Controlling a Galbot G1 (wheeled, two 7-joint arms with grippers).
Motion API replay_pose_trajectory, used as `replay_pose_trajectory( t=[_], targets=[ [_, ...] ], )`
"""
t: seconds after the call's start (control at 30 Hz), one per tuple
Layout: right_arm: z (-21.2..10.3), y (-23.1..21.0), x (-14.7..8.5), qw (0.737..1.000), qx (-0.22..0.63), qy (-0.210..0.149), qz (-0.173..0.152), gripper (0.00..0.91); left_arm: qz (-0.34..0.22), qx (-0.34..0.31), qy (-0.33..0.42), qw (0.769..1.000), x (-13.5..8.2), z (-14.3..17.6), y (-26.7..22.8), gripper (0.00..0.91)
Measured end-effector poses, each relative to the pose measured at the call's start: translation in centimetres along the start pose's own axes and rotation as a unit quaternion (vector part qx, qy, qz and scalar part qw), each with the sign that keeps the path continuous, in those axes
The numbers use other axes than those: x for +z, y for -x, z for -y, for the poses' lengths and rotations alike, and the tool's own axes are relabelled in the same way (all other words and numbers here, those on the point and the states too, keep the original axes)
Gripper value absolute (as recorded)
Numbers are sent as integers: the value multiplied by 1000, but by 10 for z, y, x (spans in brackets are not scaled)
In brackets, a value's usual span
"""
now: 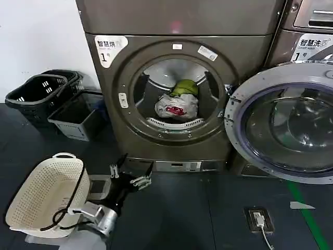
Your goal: Grasp the clothes from the dryer.
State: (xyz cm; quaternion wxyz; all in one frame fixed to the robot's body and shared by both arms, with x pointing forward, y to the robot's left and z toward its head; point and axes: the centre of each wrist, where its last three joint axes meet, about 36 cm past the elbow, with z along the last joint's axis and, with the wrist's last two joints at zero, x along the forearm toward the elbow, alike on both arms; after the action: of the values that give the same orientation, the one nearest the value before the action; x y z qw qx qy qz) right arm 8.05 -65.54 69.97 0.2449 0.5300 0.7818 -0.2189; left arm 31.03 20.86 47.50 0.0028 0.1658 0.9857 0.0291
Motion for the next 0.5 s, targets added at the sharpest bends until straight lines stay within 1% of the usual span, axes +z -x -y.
replay_pose_trajectory(
  t=[0.5],
  targets=[
    [1,-3,0,1000,0,-4,-2,907,2,-5,6,1000,-3,0,-1,907]
  ],
)
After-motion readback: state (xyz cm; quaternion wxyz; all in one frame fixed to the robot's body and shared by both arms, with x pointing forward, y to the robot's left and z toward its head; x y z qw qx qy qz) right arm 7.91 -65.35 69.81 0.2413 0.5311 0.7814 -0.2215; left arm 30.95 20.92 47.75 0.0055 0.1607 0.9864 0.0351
